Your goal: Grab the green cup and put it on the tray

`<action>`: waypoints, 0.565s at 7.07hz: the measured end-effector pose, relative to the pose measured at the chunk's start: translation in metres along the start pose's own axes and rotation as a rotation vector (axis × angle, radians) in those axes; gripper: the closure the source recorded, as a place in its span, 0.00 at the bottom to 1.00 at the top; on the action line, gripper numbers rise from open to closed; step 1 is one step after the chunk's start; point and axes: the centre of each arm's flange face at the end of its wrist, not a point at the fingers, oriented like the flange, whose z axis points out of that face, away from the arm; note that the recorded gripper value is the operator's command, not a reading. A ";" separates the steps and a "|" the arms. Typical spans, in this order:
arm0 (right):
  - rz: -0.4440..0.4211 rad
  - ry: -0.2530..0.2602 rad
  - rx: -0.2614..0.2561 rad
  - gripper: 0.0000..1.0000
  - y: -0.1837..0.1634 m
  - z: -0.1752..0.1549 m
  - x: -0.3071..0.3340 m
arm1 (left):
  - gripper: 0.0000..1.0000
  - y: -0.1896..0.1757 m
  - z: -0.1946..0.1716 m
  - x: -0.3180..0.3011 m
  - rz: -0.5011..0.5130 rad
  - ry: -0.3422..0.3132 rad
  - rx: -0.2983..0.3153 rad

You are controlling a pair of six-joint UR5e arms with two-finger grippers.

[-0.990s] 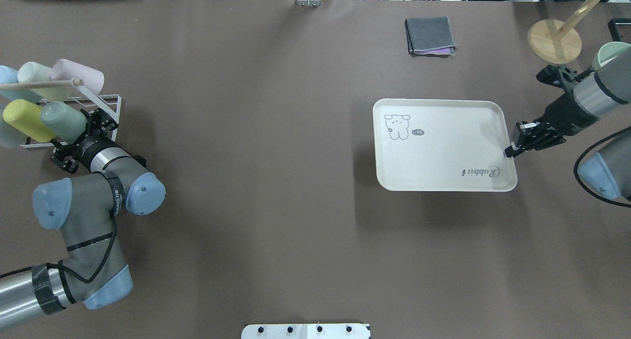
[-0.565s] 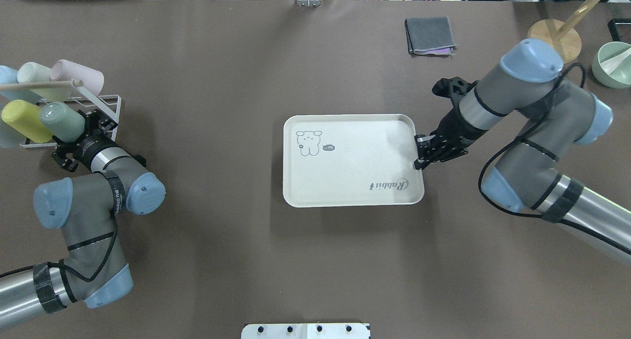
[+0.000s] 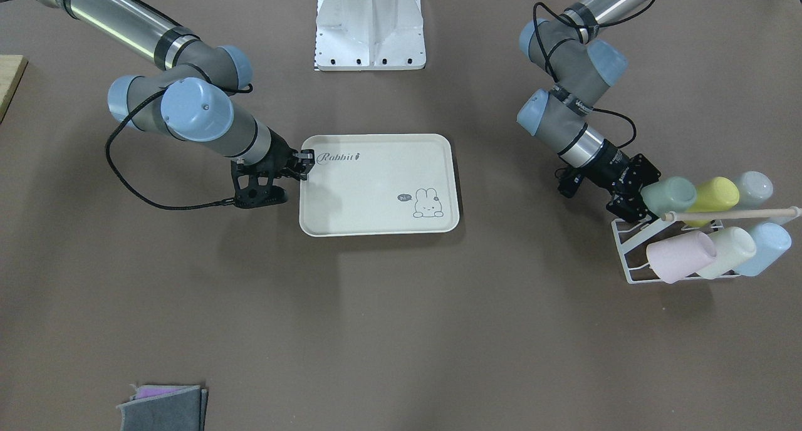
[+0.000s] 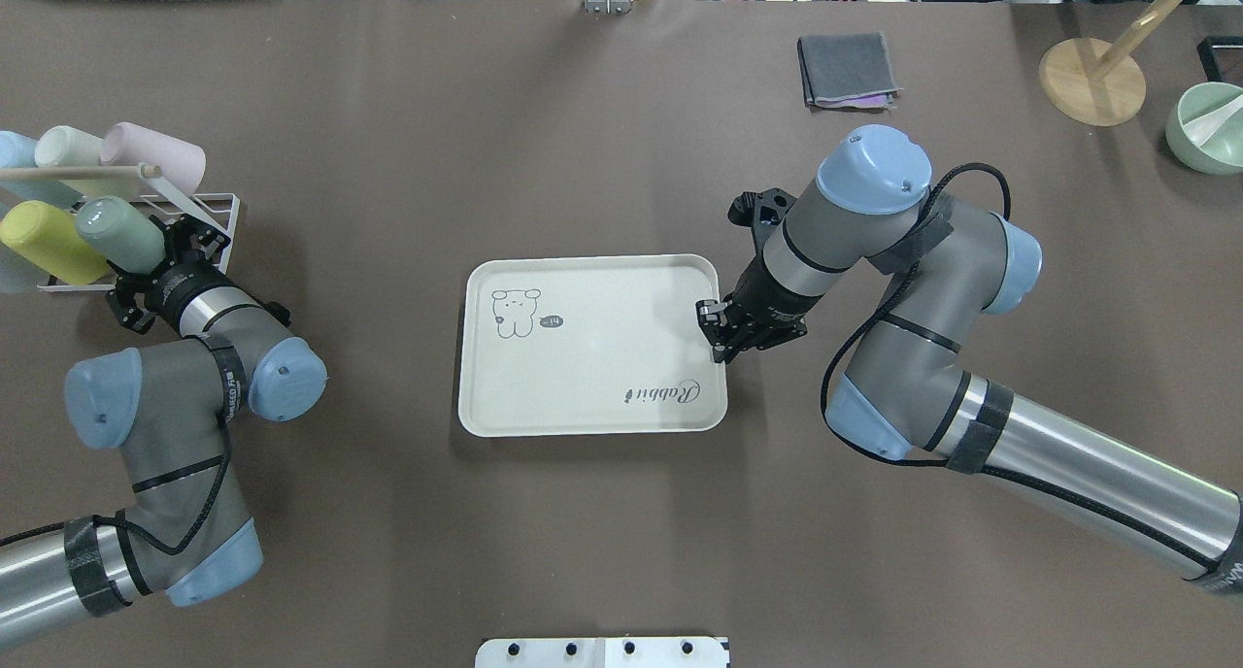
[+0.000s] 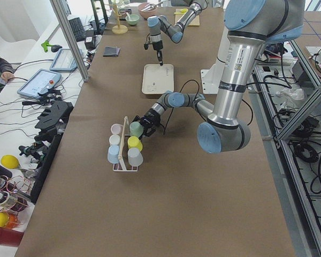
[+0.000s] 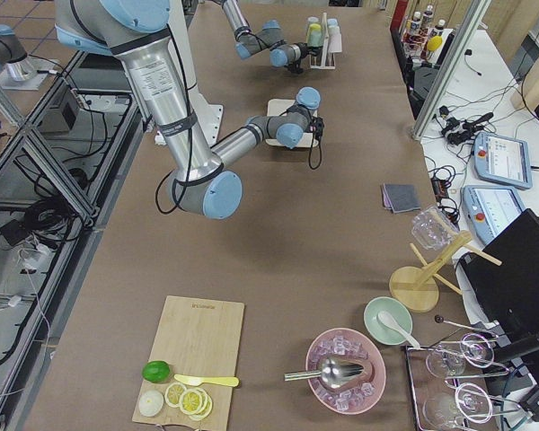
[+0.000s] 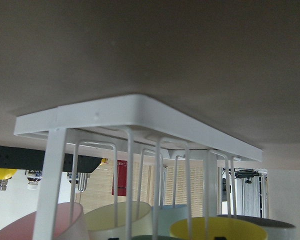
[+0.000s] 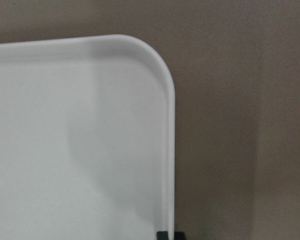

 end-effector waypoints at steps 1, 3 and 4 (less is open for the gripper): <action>0.001 0.005 0.000 0.54 0.003 0.005 -0.002 | 0.37 0.009 -0.002 -0.003 -0.016 -0.004 0.003; 0.010 0.009 0.005 0.19 0.001 0.002 0.008 | 0.37 0.031 -0.003 -0.001 -0.046 -0.010 0.009; 0.030 0.011 0.020 0.19 -0.011 -0.013 0.024 | 0.37 0.042 -0.003 0.002 -0.058 -0.012 0.012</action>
